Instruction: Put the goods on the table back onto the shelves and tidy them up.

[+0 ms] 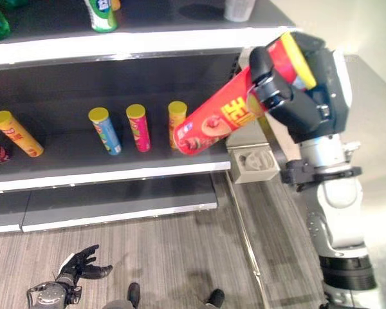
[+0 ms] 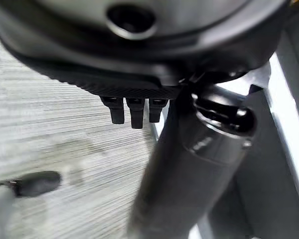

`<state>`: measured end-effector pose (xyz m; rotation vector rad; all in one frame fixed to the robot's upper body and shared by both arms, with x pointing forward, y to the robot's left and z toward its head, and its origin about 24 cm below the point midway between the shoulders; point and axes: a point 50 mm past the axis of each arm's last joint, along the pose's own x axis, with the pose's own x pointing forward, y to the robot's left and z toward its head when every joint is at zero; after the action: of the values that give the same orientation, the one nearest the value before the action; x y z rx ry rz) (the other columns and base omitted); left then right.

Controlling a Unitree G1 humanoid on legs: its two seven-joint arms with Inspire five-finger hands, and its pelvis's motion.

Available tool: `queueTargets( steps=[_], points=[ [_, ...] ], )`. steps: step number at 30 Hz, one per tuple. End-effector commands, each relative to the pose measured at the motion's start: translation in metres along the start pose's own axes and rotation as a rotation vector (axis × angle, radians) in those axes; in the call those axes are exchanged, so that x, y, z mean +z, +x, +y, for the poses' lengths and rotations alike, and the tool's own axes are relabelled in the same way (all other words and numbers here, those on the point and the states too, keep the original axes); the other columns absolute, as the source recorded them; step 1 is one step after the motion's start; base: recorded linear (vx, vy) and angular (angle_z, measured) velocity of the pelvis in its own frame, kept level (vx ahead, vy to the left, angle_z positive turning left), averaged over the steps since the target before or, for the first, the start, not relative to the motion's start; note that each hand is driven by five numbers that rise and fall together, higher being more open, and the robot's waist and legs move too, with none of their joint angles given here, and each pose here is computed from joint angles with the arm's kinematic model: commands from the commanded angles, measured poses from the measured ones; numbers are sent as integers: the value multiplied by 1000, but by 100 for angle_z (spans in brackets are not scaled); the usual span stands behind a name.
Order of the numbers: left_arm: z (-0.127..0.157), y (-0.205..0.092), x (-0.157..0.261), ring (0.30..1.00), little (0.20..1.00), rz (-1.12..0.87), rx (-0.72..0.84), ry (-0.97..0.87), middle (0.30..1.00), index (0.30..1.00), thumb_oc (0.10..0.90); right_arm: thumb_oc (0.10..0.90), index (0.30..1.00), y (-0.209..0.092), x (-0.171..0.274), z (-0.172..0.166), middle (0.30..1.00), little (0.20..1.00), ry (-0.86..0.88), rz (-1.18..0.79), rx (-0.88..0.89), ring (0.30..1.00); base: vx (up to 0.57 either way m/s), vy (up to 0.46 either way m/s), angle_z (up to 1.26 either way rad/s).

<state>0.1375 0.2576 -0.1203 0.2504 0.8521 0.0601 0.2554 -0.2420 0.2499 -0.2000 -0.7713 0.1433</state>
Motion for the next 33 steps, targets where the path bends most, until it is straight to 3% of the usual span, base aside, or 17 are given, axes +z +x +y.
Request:
queueTargets(
  steps=[1,7,13,18,23,33],
  points=[
    [23,-6,-10,900,900,24,45,82,900,900,800,400,300,17,40,-6,300,300,-64,-224,-43,300,-211,232,-11],
    [40,-10,-14,900,900,49,102,67,900,900,800,400,300,15,41,-2,300,300,-53,-244,-35,300,-182,157,1],
    [32,-15,-28,900,900,80,97,-7,900,900,800,400,300,17,33,8,300,300,-30,-202,25,300,-61,-86,-7],
    [21,-10,-21,900,900,62,72,-22,900,900,800,400,300,12,32,12,300,300,-172,-148,111,300,-203,-73,59],
    [22,-11,-20,900,900,50,92,-18,900,900,800,400,300,13,26,42,300,300,-236,-139,261,300,-141,212,62],
    [20,-7,-10,900,900,29,71,91,900,900,800,400,300,-1,10,43,300,300,-434,-52,268,300,38,423,19]
  ],
)
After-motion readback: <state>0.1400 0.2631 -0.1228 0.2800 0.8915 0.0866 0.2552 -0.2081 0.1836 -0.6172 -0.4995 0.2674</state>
